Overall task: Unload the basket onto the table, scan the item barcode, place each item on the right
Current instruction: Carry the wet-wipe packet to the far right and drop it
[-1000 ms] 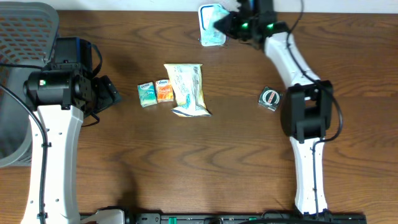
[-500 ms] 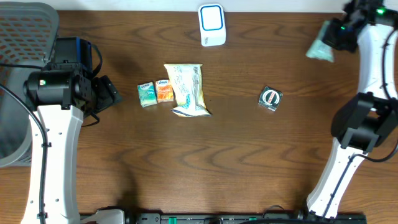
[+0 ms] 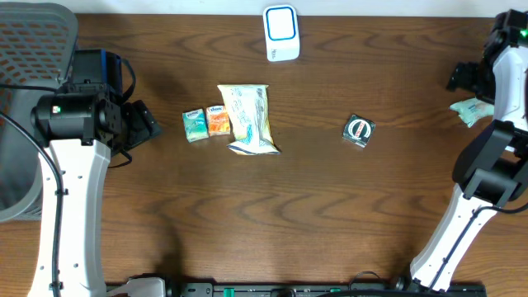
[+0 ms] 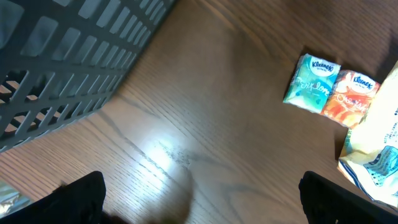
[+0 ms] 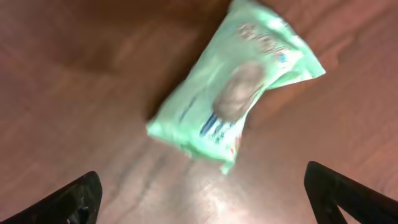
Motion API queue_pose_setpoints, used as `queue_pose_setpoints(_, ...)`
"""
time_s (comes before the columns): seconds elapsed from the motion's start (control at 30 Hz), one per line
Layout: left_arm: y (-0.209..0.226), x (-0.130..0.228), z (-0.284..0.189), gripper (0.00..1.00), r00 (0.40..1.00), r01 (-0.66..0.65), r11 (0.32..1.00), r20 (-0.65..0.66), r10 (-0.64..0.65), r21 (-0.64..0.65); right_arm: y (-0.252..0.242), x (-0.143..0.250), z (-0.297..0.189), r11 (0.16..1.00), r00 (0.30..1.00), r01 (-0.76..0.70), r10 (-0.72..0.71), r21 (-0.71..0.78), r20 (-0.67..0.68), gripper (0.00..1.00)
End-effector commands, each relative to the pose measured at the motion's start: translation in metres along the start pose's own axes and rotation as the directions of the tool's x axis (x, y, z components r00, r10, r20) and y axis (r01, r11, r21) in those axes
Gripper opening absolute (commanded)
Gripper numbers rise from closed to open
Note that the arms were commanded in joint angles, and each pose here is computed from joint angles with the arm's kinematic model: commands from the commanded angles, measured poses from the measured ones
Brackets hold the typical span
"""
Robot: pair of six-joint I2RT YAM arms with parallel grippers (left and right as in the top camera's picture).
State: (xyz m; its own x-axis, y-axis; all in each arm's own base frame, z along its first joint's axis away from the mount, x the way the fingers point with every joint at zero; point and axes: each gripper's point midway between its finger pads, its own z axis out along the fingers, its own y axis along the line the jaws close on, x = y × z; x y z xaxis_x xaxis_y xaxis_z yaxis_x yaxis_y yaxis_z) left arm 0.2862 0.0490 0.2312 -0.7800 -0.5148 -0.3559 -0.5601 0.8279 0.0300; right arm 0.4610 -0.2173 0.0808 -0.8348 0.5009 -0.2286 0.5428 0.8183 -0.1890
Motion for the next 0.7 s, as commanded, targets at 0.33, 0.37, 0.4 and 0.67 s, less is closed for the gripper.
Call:
queue_pose_setpoints(0.33, 0.003, -0.001, 0.001, 0.98, 1.000, 0.012, 1.000, -0.002, -0.012, -0.013, 0.083, 0.008, -0.154, 0.815, 0.993, 0.062, 0.009, -0.577, 0.120, 0.99)
queue_pose_setpoints(0.37, 0.003, -0.001, 0.001, 0.98, 1.000, 0.012, 1.000, -0.002, -0.012, -0.013, 0.094, 0.013, -0.170, 0.769, 0.992, 0.083, -0.004, -0.634, 0.125, 0.99)
queue_pose_setpoints(0.4, 0.003, -0.001, 0.001, 0.98, 1.000, 0.012, 1.000, -0.002, -0.012, -0.013, 0.105, 0.019, -0.184, 0.730, 0.991, 0.107, -0.024, -0.675, 0.131, 0.98)
queue_pose_setpoints(0.67, 0.003, -0.001, 0.001, 0.98, 1.000, 0.012, 1.000, -0.002, -0.012, -0.013, 0.137, 0.092, -0.175, 0.799, 0.953, 0.277, -0.301, -0.533, 0.045, 0.79)
